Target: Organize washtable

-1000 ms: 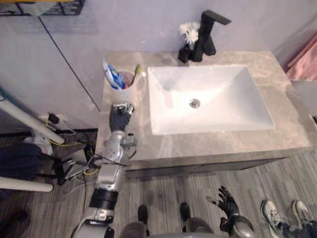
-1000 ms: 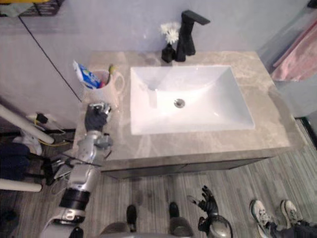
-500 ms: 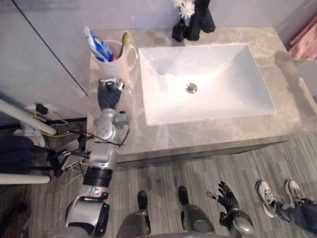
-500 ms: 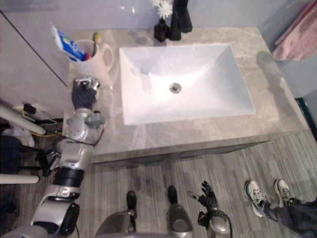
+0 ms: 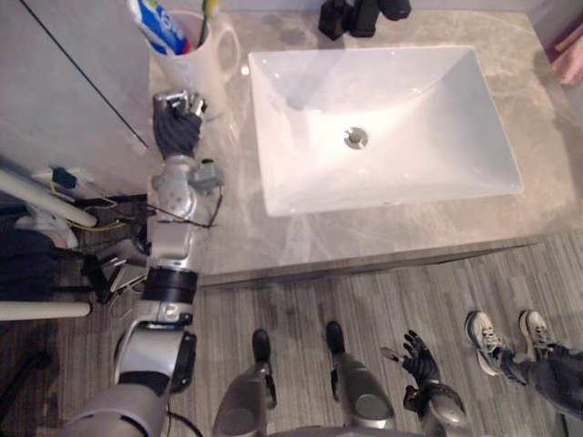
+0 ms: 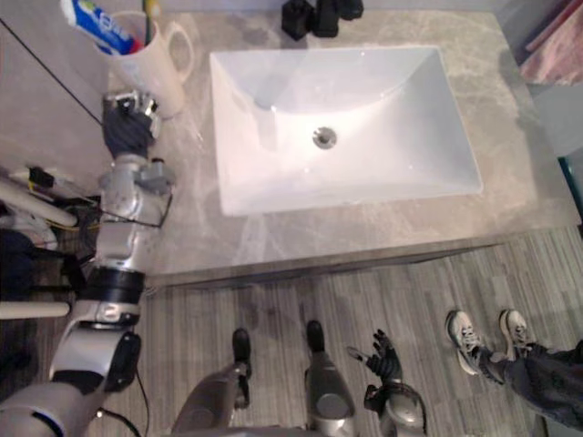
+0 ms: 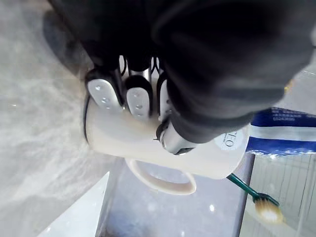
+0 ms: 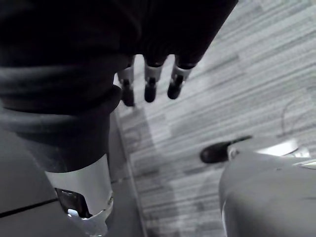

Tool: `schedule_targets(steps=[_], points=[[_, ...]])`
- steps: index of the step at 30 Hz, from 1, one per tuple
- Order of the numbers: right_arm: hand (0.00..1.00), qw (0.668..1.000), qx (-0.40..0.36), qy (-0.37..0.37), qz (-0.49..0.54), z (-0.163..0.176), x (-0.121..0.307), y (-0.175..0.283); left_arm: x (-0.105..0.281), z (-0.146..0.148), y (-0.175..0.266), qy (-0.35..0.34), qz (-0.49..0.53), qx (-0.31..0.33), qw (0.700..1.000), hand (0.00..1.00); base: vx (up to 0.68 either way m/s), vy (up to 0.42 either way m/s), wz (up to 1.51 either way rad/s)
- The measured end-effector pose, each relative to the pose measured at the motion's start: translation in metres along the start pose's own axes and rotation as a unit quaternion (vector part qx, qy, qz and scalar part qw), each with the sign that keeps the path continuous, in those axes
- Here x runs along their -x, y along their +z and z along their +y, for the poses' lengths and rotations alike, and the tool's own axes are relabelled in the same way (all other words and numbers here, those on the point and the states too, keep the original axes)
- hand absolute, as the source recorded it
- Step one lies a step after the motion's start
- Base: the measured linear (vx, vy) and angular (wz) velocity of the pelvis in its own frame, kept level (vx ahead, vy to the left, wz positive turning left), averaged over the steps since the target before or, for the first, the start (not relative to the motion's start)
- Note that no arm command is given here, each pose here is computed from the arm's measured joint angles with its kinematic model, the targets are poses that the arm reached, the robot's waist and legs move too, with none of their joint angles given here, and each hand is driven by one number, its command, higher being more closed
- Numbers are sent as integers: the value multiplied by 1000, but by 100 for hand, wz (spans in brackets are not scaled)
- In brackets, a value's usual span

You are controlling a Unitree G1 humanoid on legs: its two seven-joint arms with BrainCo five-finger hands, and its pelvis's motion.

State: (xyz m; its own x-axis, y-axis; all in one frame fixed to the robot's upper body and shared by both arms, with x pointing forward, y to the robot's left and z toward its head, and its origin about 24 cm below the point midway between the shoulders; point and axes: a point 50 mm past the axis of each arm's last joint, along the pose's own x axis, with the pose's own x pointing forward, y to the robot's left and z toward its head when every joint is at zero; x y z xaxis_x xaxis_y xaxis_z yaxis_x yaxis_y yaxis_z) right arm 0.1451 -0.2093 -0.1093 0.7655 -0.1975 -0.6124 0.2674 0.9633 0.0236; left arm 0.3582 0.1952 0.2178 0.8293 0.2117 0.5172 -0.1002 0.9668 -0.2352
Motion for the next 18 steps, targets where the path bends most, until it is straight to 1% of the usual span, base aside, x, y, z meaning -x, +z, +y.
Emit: schedule_targets(steps=[14, 18], points=[[0, 1000, -5, 0, 1, 0, 1, -1, -3, -4, -4, -1, 11, -1, 1000, 100, -14, -6, 5], [0, 1000, -5, -1, 5, -1, 2, -4, 12, -12, 6, -32, -18, 7, 999, 100, -2, -12, 8]])
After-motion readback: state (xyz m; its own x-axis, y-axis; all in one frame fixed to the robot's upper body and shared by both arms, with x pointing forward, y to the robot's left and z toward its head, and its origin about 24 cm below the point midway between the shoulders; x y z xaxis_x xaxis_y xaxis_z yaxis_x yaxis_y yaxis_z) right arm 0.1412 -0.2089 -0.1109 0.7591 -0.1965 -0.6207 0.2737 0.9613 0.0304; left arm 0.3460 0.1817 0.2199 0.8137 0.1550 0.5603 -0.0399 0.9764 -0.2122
